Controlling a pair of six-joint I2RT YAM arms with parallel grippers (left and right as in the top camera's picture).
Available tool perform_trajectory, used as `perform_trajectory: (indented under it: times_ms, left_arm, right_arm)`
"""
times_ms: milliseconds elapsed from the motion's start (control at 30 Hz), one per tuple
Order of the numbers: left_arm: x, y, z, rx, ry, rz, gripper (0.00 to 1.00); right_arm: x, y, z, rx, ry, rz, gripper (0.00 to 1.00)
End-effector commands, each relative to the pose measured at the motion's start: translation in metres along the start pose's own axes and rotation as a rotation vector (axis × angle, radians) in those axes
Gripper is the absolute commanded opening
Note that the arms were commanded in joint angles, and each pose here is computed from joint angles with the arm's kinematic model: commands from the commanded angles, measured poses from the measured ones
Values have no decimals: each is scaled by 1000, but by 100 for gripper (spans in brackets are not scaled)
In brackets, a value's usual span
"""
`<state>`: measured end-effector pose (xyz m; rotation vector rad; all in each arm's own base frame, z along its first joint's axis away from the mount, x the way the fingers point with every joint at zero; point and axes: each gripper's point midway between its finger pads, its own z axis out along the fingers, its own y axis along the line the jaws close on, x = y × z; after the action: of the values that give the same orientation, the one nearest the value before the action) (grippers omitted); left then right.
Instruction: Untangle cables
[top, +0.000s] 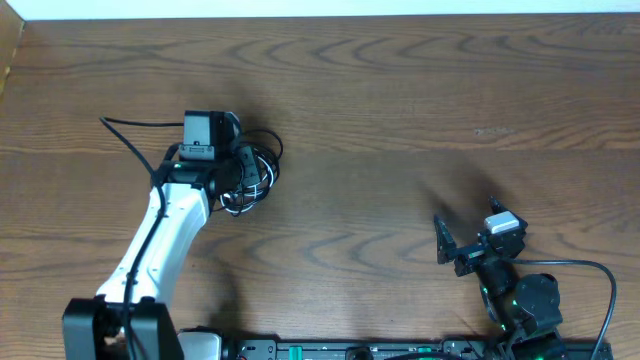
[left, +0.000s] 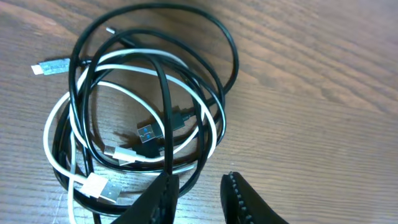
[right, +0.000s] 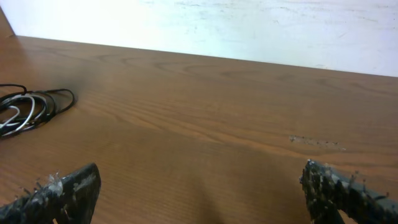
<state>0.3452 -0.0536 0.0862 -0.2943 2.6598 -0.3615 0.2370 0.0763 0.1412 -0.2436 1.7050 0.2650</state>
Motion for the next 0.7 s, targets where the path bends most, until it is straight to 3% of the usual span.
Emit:
perform_trajectory:
  times_ms: [0,133,167,267,367,533,567,667]
  left_arm:
    - [2,6,14,-28,37,-10,34]
    - [8,13,29,-54,74,-16,38]
    - [9,14,32,-58,77,-17,34]
    - [6,13,33,-53,67,-16,8]
    - [0,3,31,3,46,-10,8]
    - [-3,-58,16,345,63,17,8]
    - [-3,-67,12,397,70,23,13]
    - [1,-76,8,461,91,25,15]
  right_arm:
    - [2,0,0,0,5,-16,99]
    - [2,0,0,0,5,-15,99]
    - [2,0,0,0,5,-16,99]
    - [2,0,0,0,5,-15,99]
    - [2,0,0,0,5,-15,99]
    - [2,0,0,0,5,-16,99]
    - [2,0,0,0,5,-16,99]
    - [2,0,0,0,5,-15,99]
